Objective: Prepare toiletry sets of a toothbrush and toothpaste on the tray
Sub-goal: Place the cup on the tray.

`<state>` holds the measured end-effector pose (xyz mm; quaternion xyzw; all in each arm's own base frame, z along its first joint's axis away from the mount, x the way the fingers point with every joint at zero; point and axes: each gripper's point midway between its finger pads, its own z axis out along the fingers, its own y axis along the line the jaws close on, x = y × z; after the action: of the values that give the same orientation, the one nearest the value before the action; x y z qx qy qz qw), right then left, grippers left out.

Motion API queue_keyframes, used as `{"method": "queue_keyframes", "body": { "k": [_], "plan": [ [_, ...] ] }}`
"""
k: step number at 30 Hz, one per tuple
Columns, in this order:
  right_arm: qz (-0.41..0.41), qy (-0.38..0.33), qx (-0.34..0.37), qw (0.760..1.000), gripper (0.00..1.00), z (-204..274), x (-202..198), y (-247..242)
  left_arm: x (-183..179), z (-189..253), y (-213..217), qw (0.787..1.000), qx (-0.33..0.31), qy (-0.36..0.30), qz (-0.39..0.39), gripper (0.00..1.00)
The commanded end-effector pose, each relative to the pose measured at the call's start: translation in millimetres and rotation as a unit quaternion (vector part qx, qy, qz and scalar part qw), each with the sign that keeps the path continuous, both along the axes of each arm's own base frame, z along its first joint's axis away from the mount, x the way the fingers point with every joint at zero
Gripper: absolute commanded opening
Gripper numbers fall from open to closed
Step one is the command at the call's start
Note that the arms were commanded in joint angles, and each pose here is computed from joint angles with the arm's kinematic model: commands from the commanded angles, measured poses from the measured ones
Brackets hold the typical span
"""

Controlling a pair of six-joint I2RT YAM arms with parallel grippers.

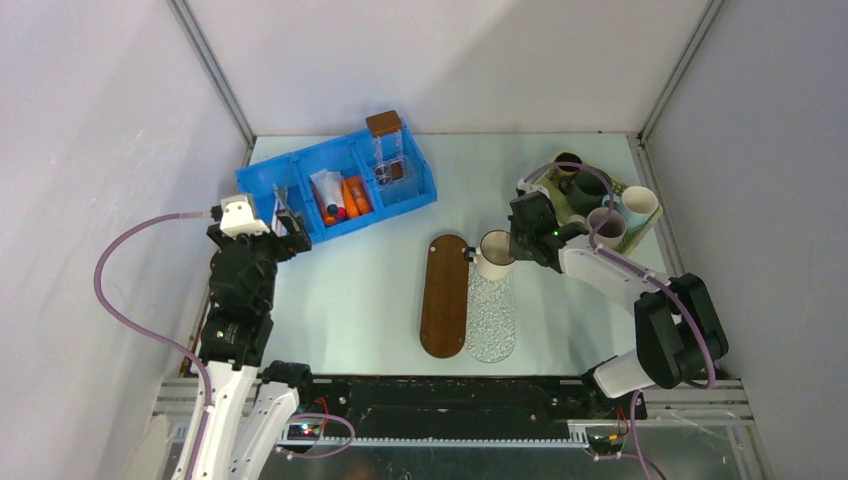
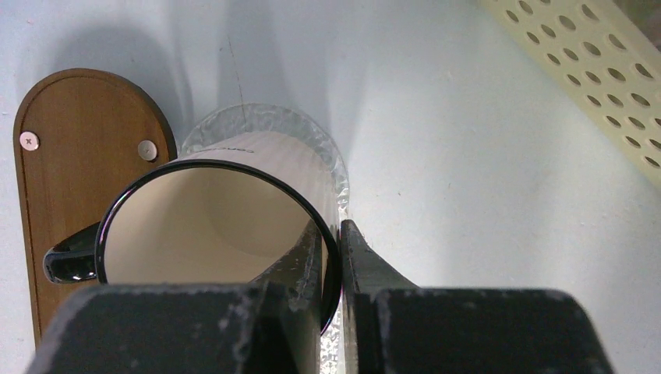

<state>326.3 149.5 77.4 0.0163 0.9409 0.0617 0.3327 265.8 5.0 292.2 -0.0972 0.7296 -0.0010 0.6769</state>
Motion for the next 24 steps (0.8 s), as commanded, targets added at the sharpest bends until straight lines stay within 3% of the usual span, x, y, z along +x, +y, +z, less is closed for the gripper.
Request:
{"method": "queue_keyframes", "body": {
  "k": [1, 6, 13, 24],
  "plan": [
    [-0.019, -0.047, 0.022, 0.998, 0.00, 16.0, 21.2, 9.6, 2.2, 3.3, -3.3, 1.000, 0.010, -0.006, -0.011, 0.98],
    [-0.020, -0.037, 0.022, 0.999, 0.00, 11.2, 17.6, 10.8, 3.4, 2.2, -4.2, 1.000, 0.010, -0.003, -0.013, 0.98],
    [-0.021, -0.033, 0.025, 0.999, 0.18, 12.4, 14.3, 11.7, 6.2, 0.5, -7.7, 1.000, 0.009, 0.005, -0.022, 0.98],
    [-0.042, -0.011, 0.022, 0.999, 0.28, 4.8, 6.1, 7.6, 10.9, -5.2, -11.6, 0.999, 0.010, 0.020, -0.032, 0.98]
  ]
}}
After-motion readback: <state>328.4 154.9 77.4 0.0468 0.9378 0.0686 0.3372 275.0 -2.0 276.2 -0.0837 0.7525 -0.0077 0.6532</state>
